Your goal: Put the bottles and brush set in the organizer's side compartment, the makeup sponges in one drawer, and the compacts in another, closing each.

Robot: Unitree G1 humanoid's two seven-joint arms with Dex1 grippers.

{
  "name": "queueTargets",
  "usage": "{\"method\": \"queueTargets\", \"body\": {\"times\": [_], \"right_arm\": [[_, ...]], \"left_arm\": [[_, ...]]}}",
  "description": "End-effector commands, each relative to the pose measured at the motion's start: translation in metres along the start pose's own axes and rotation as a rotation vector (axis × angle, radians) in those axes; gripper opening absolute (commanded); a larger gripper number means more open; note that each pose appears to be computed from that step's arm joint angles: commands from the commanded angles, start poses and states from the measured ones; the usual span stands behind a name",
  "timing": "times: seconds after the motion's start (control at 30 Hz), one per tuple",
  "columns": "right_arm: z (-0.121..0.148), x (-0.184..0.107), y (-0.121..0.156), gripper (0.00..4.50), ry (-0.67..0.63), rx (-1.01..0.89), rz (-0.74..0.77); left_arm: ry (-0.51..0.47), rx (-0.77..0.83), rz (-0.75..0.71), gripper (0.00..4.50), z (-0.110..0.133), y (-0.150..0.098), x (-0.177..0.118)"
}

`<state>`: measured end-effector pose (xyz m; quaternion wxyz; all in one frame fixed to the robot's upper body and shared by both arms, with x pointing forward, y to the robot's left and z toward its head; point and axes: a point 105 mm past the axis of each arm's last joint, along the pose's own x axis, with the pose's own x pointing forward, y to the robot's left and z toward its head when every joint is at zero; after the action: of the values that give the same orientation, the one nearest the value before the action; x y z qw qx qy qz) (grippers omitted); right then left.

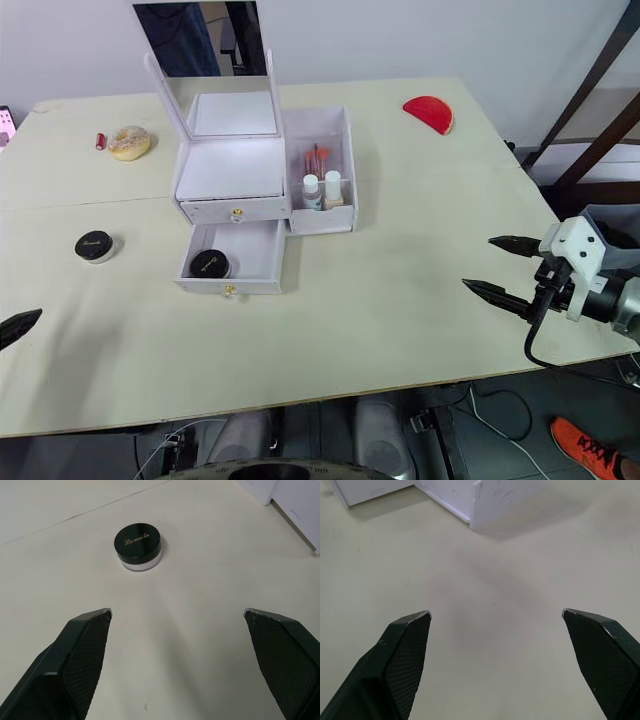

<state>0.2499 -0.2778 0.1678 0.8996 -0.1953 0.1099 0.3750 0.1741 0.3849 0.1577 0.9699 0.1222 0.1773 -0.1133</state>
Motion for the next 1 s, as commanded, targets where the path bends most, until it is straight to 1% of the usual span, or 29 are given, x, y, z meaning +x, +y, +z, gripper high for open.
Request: {"method": "queueTargets", "body": {"times": [0.03, 0.2, 0.3, 0.37, 0.43, 0.47, 0.5, 0.57, 0.6, 0.67, 0.7, 0.77, 0.8, 0.9, 1.0], "right_arm": [[0.009, -0.003, -0.003, 4.5, -0.022, -0.034, -0.016], [0.025, 0.013, 0.008, 4.5, -0.053, -0.069, 0.033], [0.044, 0.032, 0.022, 4.5, -0.112, -0.093, 0.089], [0.065, 0.053, 0.039, 4.5, -0.173, -0.114, 0.151], [0.08, 0.066, 0.054, 4.5, -0.218, -0.125, 0.219], [0.084, 0.068, 0.058, 4.5, -0.228, -0.124, 0.237], [0.089, 0.074, 0.066, 4.5, -0.24, -0.132, 0.273], [0.1, 0.083, 0.082, 4.5, -0.255, -0.159, 0.344], [0.105, 0.086, 0.087, 4.5, -0.262, -0.169, 0.367], [0.111, 0.088, 0.09, 4.5, -0.267, -0.186, 0.386], [0.114, 0.089, 0.091, 4.5, -0.271, -0.195, 0.394], [0.12, 0.09, 0.094, 4.5, -0.281, -0.211, 0.405], [0.121, 0.091, 0.096, 4.5, -0.285, -0.217, 0.412], [0.124, 0.093, 0.099, 4.5, -0.288, -0.224, 0.424], [0.125, 0.094, 0.101, 4.5, -0.289, -0.227, 0.423]], "left_arm": [[-0.018, 0.044, -0.001, 4.45, 0.01, -0.001, -0.001], [-0.048, 0.051, -0.058, 4.45, 0.02, -0.022, 0.013], [-0.089, 0.047, -0.061, 4.45, 0.028, -0.041, 0.025], [-0.117, 0.004, -0.004, 4.45, 0.031, -0.055, 0.036], [-0.126, -0.063, 0.068, 4.45, 0.031, -0.062, 0.044], [-0.124, -0.079, 0.093, 4.45, 0.031, -0.064, 0.046], [-0.124, -0.103, 0.147, 4.45, 0.03, -0.062, 0.048], [-0.096, -0.13, 0.282, 4.45, 0.026, -0.051, 0.051], [-0.069, -0.146, 0.35, 4.45, 0.023, -0.043, 0.053], [-0.04, -0.176, 0.423, 4.45, 0.022, -0.035, 0.056], [-0.035, -0.202, 0.441, 4.45, 0.022, -0.033, 0.058], [-0.035, -0.226, 0.421, 4.45, 0.028, -0.034, 0.067], [-0.019, -0.24, 0.427, 4.45, 0.029, -0.031, 0.074], [0.038, -0.265, 0.482, 4.45, 0.026, -0.017, 0.088], [0.072, -0.273, 0.485, 4.45, 0.025, -0.007, 0.104]]}}
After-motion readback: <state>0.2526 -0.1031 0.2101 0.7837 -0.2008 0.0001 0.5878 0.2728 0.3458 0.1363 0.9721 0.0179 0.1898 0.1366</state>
